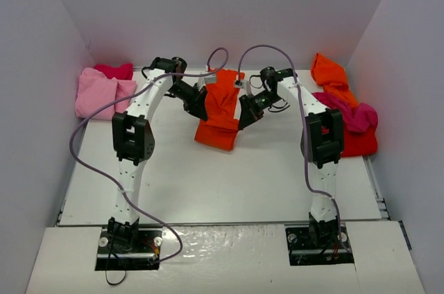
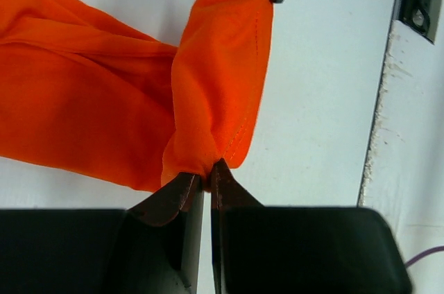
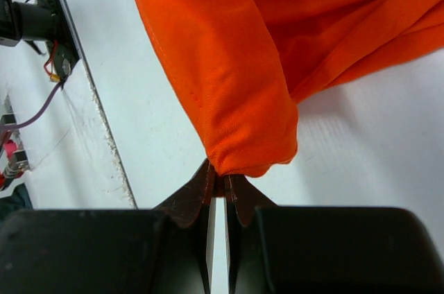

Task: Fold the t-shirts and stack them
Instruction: Fold the folded rectangular tshirt in 1/3 of the way

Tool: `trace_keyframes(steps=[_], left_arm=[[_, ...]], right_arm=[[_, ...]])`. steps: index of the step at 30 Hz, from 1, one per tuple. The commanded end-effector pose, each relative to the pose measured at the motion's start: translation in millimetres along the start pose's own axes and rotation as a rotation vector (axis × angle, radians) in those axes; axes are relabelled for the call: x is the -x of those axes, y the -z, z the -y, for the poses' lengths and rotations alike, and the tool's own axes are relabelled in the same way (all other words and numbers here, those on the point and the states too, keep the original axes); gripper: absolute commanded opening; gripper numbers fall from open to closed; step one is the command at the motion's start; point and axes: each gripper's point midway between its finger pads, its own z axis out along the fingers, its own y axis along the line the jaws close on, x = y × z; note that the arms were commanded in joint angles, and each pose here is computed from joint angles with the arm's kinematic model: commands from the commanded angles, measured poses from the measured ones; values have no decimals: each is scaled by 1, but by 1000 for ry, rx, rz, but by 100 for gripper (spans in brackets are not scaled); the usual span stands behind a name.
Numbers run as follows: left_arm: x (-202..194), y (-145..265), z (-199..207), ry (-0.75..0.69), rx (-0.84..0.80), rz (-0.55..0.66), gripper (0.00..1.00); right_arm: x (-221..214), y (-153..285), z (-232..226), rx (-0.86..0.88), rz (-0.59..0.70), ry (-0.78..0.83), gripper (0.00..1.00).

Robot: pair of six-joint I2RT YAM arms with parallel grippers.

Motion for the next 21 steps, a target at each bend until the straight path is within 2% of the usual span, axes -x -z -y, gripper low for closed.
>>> trace_keyframes(steps=[1, 4, 6, 8, 9, 12, 15, 18, 19, 20, 21], left_arm=[[-26, 17, 42, 259, -101, -112, 0], [-32, 14, 33, 278, -114, -108, 0], [-33, 12, 28, 282, -123, -97, 5], [-31, 16, 19, 297, -115, -63, 28], [-28, 18, 13, 303, -104, -41, 36], [-12, 22, -8, 306, -42, 30, 45], [4, 32, -16, 277, 16, 76, 53], [25, 46, -15, 231, 58, 125, 56], [30, 50, -14, 220, 64, 137, 56], [31, 52, -11, 216, 62, 142, 56], [31, 53, -9, 212, 57, 143, 56]], right_arm=[[20, 3, 3, -19, 25, 13, 0], [32, -3, 15, -46, 41, 20, 0], [35, -10, 24, -74, 40, -4, 4], [46, -14, 45, -183, 53, 20, 24], [51, -15, 51, -215, 69, 29, 32], [72, -10, 64, -352, 137, 61, 44], [95, 0, 59, -487, 214, 157, 49], [106, 5, 50, -556, 227, 229, 46], [108, 7, 47, -575, 229, 242, 41], [109, 11, 44, -587, 235, 252, 27], [112, 17, 40, -607, 250, 261, 18]])
